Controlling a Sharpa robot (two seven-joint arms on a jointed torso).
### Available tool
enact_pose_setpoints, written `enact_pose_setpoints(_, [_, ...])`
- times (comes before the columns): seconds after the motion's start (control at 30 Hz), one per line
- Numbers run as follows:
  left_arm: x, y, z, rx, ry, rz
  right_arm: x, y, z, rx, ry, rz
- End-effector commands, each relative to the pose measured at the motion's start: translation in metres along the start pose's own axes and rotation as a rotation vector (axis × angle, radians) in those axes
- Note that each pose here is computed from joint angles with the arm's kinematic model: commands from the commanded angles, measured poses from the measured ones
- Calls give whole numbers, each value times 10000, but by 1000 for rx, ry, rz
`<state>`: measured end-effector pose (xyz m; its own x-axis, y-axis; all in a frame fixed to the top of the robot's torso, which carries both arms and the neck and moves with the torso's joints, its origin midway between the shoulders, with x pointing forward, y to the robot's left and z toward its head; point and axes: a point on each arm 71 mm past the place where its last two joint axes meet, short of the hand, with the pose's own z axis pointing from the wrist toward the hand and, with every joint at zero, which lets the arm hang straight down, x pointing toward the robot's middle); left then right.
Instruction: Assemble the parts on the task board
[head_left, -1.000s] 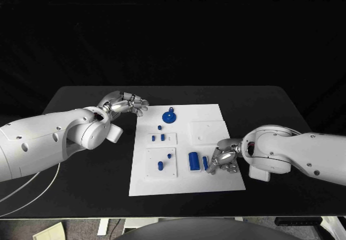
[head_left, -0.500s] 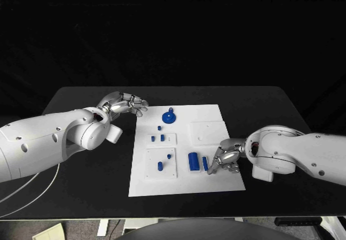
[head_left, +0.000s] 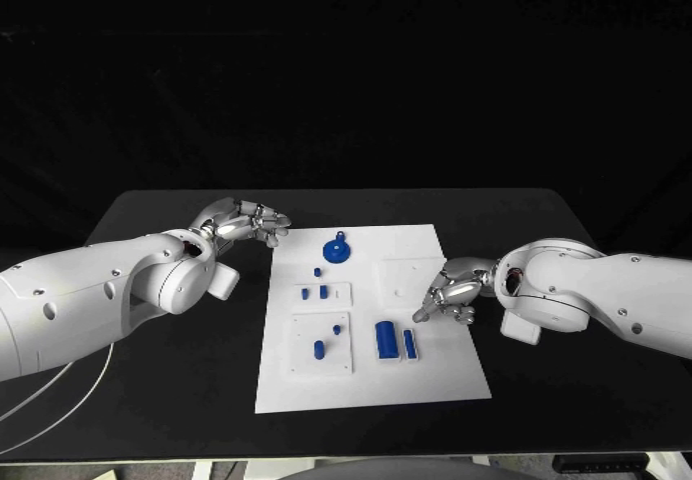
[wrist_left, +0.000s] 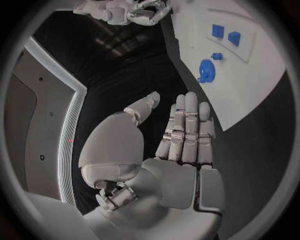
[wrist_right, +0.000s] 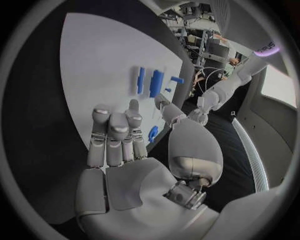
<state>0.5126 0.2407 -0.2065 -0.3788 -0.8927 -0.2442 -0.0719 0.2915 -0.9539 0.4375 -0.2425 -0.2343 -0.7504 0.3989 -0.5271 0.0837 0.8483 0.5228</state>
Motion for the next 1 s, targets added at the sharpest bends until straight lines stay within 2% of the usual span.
enact_pose_setpoints(0.03, [-31, -18, 14, 22, -7, -15, -227, 113, 25, -145, -119, 93])
enact_pose_setpoints(0.1, [-61, -15, 33, 24, -18, -24, -408, 150, 72, -204, -194, 135])
enact_pose_setpoints(0.13, [-70, -14, 39, 24, -22, -27, -453, 156, 90, -219, -211, 146])
enact_pose_setpoints(0.2, [-104, -20, 64, 26, -36, -38, -611, 176, 144, -261, -278, 196])
enact_pose_setpoints(0.3, [-186, -39, 89, 31, -66, -65, -853, 224, 263, -327, -370, 265])
enact_pose_setpoints(0.5, [-310, -79, 148, 46, -117, -142, -1187, 291, 440, -395, -488, 353])
enact_pose_setpoints(0.6, [-354, -90, 216, 61, -145, -181, -1272, 293, 516, -424, -521, 403])
enact_pose_setpoints(0.7, [-389, -105, 275, 91, -158, -220, -1312, 292, 592, -448, -531, 441])
enact_pose_setpoints(0.83, [-419, -136, 350, 131, -172, -227, -1276, 227, 685, -468, -519, 513])
enact_pose_setpoints(1.0, [-441, -144, 383, 147, -180, -222, -1195, 146, 760, -468, -502, 547])
